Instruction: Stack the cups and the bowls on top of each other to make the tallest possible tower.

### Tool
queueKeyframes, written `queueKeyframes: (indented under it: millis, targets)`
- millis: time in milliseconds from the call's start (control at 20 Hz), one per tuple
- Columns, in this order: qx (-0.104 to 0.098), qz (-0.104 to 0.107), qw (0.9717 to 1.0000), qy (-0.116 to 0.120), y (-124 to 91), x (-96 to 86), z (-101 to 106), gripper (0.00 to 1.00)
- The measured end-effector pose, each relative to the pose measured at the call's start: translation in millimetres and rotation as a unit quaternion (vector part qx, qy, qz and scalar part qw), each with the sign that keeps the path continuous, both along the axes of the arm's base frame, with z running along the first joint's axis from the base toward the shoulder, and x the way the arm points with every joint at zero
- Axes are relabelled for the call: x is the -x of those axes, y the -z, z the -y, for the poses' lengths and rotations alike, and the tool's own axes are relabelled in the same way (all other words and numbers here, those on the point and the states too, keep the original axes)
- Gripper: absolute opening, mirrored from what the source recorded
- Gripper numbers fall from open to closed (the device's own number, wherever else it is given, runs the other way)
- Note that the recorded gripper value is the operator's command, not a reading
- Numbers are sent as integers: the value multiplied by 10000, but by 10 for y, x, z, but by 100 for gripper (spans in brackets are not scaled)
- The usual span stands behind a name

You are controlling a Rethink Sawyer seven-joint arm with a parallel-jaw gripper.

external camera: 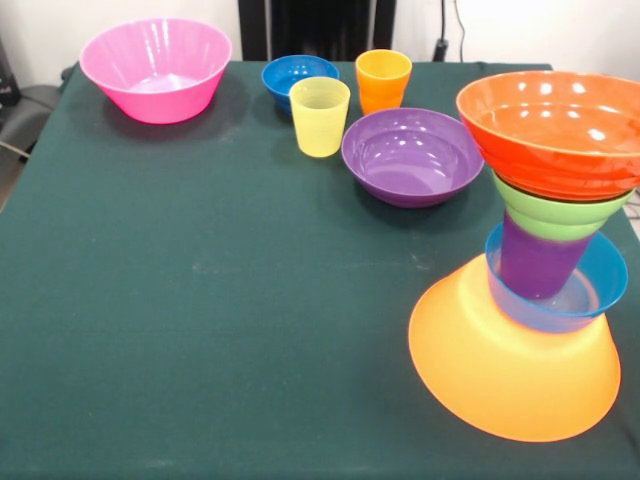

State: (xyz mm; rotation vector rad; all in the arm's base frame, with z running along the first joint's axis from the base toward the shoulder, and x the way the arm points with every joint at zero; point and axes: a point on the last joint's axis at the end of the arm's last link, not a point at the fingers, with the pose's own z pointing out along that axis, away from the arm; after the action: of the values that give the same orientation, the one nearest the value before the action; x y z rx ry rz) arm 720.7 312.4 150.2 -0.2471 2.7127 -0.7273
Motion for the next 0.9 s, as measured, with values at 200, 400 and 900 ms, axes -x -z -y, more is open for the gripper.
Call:
queueKeyframes:
  millis: [200,400,900]
  targets:
    - [-9,-5,10000,-4,6,3,-9,0]
    - [-13,-12,10000,-6,15,5,-14,0]
    - [-17,-16,10000,-8,19,7,-18,0]
